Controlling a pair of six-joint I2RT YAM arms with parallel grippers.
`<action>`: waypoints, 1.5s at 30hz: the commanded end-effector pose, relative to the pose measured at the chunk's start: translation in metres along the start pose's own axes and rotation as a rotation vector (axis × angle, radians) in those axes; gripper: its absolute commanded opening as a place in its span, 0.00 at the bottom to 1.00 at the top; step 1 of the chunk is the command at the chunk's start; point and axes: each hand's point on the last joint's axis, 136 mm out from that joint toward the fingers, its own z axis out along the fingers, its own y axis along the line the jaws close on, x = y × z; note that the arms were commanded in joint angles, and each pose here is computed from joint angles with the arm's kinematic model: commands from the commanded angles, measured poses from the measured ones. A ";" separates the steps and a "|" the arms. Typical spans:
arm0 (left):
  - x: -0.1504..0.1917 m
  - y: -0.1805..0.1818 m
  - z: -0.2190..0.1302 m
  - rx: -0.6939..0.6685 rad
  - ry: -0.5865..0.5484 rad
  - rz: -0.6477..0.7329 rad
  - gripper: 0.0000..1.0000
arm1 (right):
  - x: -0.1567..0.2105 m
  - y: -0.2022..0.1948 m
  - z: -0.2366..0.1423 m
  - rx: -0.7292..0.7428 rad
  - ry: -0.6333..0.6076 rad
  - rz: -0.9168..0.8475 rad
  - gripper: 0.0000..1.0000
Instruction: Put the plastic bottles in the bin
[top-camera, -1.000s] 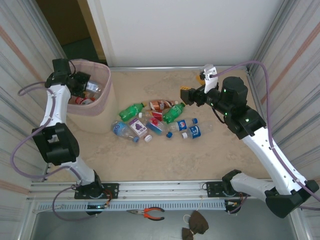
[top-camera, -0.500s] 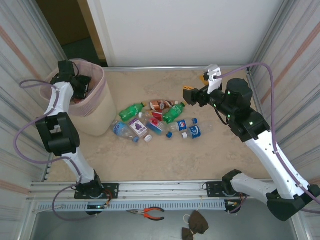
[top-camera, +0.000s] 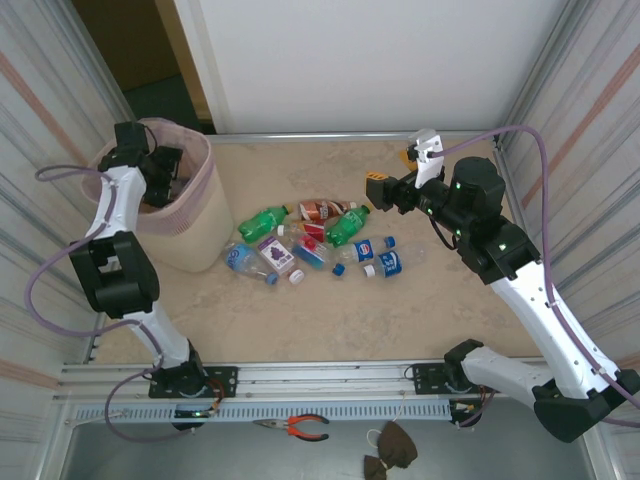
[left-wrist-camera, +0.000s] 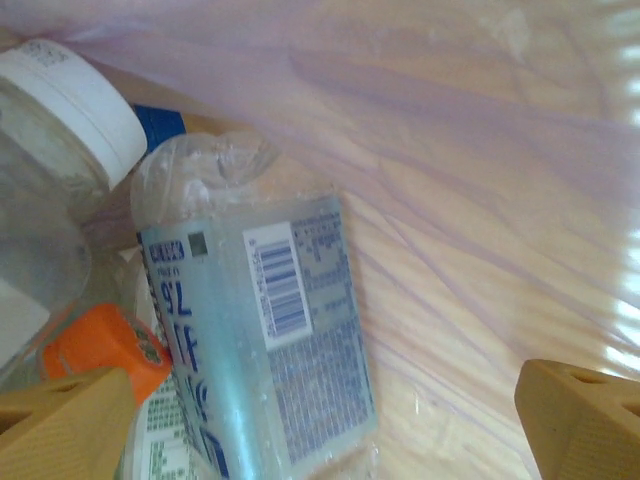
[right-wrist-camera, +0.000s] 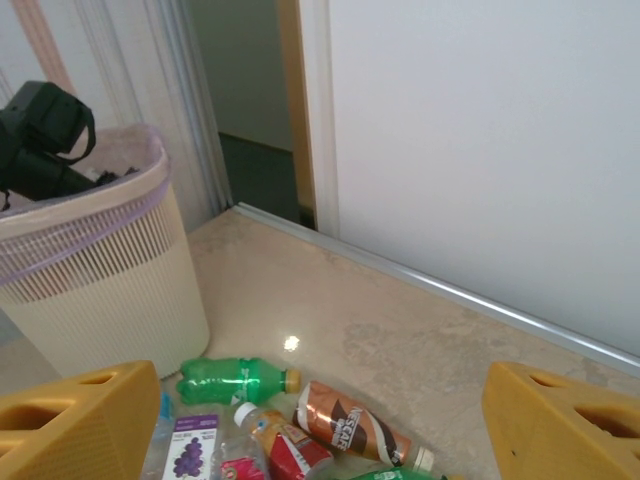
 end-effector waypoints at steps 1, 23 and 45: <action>0.004 -0.011 -0.030 0.056 -0.006 -0.022 0.98 | -0.007 0.001 -0.007 0.008 -0.016 0.011 0.83; 0.015 -0.062 -0.145 0.348 -0.087 0.107 0.94 | 0.043 -0.022 0.009 0.096 0.193 0.118 0.83; 0.097 -0.058 -0.213 0.738 -0.002 0.732 0.92 | 0.244 -0.078 -0.007 0.695 0.684 1.032 0.86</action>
